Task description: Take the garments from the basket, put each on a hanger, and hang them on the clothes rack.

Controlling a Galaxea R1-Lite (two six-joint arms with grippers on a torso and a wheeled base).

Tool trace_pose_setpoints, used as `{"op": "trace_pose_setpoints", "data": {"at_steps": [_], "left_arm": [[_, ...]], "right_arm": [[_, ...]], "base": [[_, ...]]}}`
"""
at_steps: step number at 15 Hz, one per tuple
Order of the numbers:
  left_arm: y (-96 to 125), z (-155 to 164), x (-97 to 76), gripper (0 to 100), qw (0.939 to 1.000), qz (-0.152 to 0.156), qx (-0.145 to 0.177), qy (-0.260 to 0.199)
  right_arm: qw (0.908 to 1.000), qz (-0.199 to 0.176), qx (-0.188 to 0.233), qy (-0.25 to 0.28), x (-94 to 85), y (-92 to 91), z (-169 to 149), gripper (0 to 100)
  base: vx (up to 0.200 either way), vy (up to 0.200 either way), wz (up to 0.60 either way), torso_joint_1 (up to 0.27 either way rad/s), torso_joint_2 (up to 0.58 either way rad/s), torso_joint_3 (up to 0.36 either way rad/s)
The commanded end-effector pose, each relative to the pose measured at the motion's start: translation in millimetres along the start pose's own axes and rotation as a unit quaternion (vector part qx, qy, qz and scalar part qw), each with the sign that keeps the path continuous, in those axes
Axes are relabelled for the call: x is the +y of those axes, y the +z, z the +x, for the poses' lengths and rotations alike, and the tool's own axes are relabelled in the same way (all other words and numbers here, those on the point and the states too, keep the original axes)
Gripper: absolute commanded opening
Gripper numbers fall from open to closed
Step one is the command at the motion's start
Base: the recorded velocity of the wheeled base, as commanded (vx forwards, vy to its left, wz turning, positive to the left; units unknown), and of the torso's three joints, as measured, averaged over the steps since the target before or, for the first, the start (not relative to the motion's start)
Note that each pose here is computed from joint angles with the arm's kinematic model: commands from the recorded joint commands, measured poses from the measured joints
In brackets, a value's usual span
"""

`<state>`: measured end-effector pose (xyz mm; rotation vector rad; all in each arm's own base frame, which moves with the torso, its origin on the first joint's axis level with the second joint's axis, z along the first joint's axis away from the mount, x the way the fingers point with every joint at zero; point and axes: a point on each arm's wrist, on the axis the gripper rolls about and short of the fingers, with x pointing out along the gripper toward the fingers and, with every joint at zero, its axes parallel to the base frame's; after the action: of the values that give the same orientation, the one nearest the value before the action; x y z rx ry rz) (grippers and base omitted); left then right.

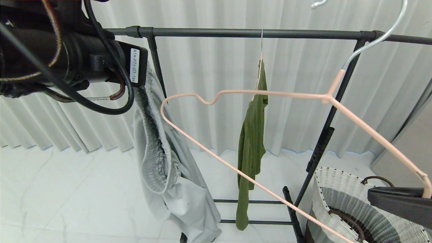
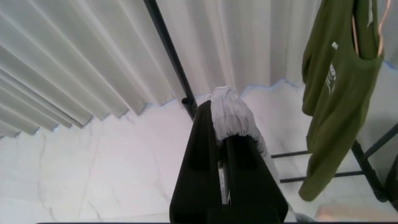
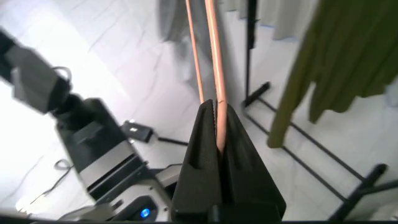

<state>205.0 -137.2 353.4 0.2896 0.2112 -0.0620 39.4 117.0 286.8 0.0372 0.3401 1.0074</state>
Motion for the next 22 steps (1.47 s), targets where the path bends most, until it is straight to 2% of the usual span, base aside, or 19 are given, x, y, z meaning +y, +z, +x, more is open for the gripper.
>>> {"op": "trace_pose_setpoints", "data": {"at_steps": [1,6,9,14,22], "left_arm": [[-1.0,8.0,-4.2,0,1.0,0.003,0.007,0.001],[-0.1,6.7,-3.2,0,1.0,-0.007,0.005,0.001],[0.1,6.2,-2.8,0,1.0,-0.008,0.005,0.002],[-0.3,6.3,-2.9,0,1.0,-0.007,0.005,0.002],[0.5,4.9,-2.3,0,1.0,-0.007,0.003,0.002]], "right_arm": [[0.9999,-0.004,0.01,0.004,4.3,0.9,9.3,0],[0.9996,-0.002,0.023,-0.019,4.3,0.3,32.7,0],[0.9987,0.01,0.007,-0.049,-1.6,5.2,60.8,0],[0.9985,0.015,-0.017,-0.05,1.7,7.9,94.7,0],[0.9988,0.012,-0.007,-0.048,2.9,3.2,96.1,0]], "base": [[0.0,0.0,0.0,0.0,0.0,0.0],[0.0,0.0,0.0,0.0,0.0,0.0],[0.0,0.0,0.0,0.0,0.0,0.0],[0.0,0.0,0.0,0.0,0.0,0.0],[0.0,0.0,0.0,0.0,0.0,0.0]]}}
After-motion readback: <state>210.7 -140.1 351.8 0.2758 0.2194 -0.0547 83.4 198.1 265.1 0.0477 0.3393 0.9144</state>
